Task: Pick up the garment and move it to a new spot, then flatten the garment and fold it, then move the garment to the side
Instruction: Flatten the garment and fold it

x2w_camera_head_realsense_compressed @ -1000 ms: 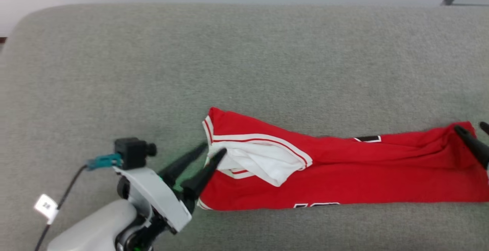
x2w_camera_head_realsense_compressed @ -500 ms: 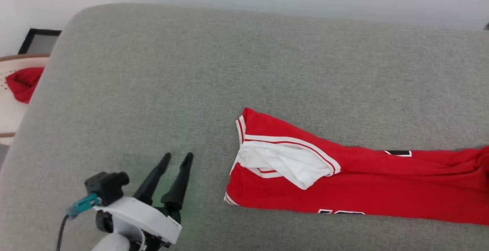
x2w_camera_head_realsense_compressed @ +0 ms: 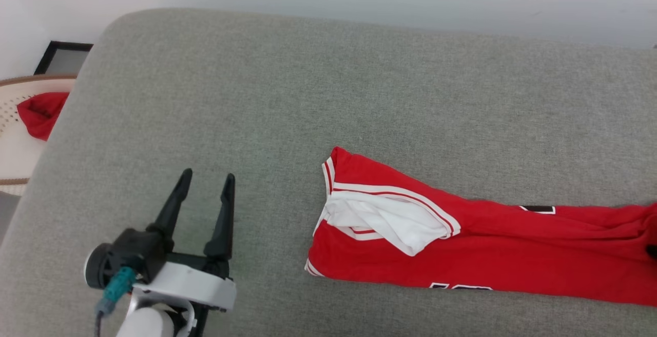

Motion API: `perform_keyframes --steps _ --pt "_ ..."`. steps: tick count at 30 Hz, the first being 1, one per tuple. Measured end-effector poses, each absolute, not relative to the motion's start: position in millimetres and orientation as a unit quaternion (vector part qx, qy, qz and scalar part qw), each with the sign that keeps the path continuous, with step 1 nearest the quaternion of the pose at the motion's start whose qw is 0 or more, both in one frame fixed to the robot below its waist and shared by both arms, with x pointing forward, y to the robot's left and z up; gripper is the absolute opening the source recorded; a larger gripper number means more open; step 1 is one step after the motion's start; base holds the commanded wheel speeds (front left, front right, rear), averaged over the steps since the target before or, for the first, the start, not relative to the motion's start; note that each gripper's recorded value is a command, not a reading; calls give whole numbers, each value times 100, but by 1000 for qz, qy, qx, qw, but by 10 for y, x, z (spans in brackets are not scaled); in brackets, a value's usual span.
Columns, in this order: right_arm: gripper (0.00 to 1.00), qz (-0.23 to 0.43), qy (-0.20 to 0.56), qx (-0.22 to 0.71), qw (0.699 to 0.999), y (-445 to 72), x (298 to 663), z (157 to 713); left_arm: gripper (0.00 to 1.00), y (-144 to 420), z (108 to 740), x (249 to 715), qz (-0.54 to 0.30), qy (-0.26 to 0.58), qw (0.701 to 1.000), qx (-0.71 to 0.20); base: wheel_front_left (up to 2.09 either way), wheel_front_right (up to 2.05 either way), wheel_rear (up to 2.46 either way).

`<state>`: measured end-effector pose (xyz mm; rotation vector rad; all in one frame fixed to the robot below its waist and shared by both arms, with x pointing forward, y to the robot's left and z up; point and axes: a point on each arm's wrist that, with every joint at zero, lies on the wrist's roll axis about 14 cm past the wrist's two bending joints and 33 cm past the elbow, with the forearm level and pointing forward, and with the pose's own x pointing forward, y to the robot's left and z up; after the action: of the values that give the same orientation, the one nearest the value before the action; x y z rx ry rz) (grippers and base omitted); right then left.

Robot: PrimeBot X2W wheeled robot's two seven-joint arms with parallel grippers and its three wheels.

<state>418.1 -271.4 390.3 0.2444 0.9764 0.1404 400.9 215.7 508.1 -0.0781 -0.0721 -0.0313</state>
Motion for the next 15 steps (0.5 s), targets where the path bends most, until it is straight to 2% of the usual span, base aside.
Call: perform_keyframes --steps 9,10,11,12,13,15 --pt "100 56 491 116 862 -2663 4173 3785 100 2078 4928 3987 -23 -18 999 -20 0 0 0" --pt "89 56 493 117 860 -2651 4178 3772 100 2072 4908 3988 -22 -16 999 -20 0 0 0" --pt "45 57 495 115 859 -2636 4184 3757 100 2071 4889 3991 -21 -13 999 -21 0 0 0" --pt "20 56 497 115 859 -2630 4191 3745 100 2072 4870 3992 -20 -11 999 -23 0 0 0" --pt "1 56 497 114 858 -2621 4195 3731 100 2073 4850 3994 -19 -8 1000 -23 0 0 0" --pt "0 56 500 113 857 -2604 4212 3712 100 2078 4823 4002 -17 -5 1000 -26 0 0 0"
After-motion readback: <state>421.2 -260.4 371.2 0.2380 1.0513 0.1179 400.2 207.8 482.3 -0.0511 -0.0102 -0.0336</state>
